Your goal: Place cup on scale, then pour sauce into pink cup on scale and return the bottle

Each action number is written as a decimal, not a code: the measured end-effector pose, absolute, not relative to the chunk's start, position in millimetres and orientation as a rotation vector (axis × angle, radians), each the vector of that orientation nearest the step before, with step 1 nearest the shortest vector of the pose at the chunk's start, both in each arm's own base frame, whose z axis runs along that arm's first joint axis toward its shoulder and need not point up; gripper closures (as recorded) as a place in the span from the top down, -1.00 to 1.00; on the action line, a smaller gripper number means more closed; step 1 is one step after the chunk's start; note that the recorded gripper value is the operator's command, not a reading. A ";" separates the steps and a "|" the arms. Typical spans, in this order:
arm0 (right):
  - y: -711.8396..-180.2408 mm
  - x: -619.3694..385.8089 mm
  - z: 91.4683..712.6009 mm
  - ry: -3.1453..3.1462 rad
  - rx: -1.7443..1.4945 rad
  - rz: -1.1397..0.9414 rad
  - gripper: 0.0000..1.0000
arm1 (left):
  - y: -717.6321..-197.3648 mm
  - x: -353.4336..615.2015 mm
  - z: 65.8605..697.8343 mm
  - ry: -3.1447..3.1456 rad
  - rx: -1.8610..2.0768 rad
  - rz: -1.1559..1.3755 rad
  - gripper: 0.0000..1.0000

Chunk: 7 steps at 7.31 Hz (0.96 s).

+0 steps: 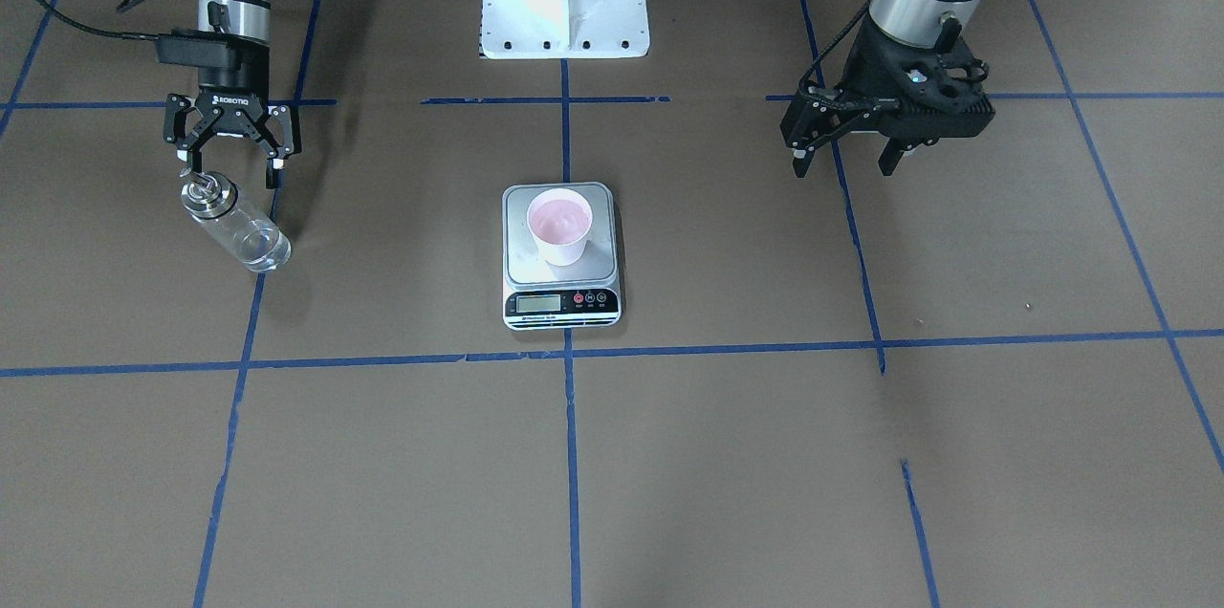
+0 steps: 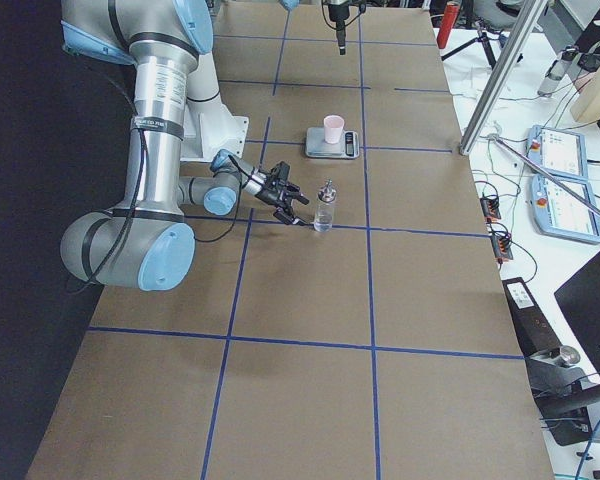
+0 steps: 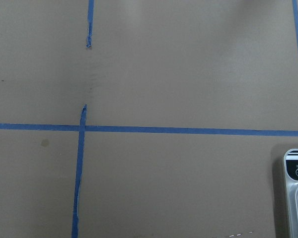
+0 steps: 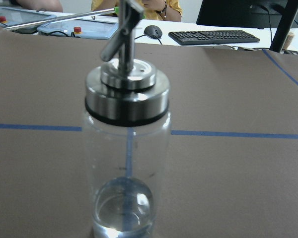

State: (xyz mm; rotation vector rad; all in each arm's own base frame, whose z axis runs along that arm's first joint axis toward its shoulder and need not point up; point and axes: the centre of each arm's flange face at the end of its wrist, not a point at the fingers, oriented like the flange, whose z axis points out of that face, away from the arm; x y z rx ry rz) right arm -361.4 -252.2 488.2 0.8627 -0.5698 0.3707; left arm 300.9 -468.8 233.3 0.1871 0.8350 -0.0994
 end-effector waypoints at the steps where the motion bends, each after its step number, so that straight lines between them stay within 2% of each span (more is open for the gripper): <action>1: -247.1 -348.8 492.4 -0.565 0.820 0.345 1.00 | -469.4 301.9 234.7 0.832 0.186 -0.096 1.00; 4: -244.2 -331.2 504.8 -0.525 0.704 0.224 1.00 | -474.8 303.8 241.5 0.813 0.203 -0.041 1.00; 7: -275.0 -300.2 513.2 -0.483 0.591 0.140 1.00 | -480.5 301.0 245.1 0.799 0.226 0.011 1.00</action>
